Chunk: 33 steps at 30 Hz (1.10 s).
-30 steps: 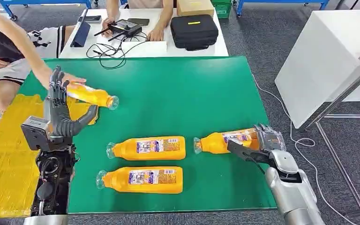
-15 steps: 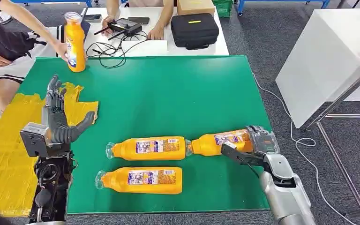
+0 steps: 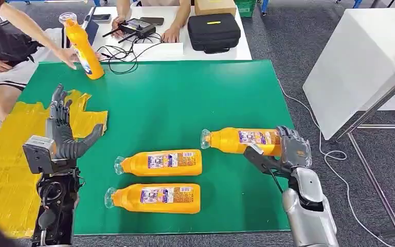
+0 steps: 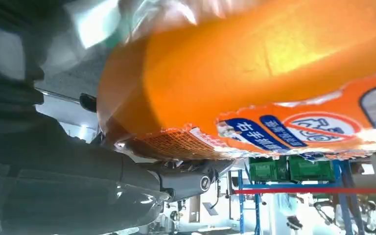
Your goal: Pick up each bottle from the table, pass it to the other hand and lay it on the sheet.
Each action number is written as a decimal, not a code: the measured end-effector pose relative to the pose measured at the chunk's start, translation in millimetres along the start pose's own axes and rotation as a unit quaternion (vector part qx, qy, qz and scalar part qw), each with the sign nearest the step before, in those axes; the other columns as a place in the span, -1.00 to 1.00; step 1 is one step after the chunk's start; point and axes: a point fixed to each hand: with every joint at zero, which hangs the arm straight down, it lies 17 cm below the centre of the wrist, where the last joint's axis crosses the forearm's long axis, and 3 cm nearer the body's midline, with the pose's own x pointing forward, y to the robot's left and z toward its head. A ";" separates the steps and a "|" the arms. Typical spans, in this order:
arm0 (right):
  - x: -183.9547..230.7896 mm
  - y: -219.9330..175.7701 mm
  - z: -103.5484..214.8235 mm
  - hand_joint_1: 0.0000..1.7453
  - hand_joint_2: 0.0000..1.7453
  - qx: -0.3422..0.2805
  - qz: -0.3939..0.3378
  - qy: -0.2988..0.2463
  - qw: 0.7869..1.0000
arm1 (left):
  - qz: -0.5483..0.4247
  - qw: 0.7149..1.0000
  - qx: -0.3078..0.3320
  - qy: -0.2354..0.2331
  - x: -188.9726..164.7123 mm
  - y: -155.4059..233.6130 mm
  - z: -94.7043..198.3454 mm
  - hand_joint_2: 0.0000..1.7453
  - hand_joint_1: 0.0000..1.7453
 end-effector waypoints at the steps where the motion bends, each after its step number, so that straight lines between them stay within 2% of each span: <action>1: 0.6 -0.4 0.1 1.00 1.00 0.000 0.000 0.001 1.000 | 0.000 1.000 0.000 0.000 0.1 -0.1 -0.2 1.00 -1.00; 5: 2.7 -2.8 1.2 1.00 1.00 -0.006 0.001 0.006 1.000 | 0.001 1.000 -0.001 0.000 0.8 -0.7 -1.7 1.00 -1.00; 7: 12.3 -8.2 2.5 1.00 1.00 -0.018 -0.026 -0.006 0.999 | 0.001 1.000 -0.001 0.001 0.7 -1.2 -1.6 1.00 -1.00; 9: 27.4 -26.3 3.0 1.00 1.00 -0.050 -0.102 -0.029 0.993 | 0.002 1.000 -0.002 0.002 0.4 -2.1 -1.4 1.00 -1.00; 12: 47.8 -59.1 3.7 1.00 1.00 -0.100 -0.217 -0.059 0.969 | -0.004 1.000 -0.016 0.003 0.7 -12.3 -0.9 1.00 -1.00; 16: 72.4 -74.6 4.5 1.00 1.00 -0.119 -0.292 -0.083 0.945 | -0.018 0.999 -0.049 -0.002 6.6 -40.1 -0.8 1.00 -1.00; 21: 99.4 -79.8 2.4 1.00 1.00 -0.118 -0.317 -0.101 0.936 | -0.022 0.997 -0.078 -0.013 18.3 -69.9 -1.1 1.00 -1.00; 33: 104.9 -80.4 2.3 1.00 1.00 -0.117 -0.322 -0.105 0.934 | -0.021 0.996 -0.086 -0.016 21.5 -77.0 -0.9 1.00 -1.00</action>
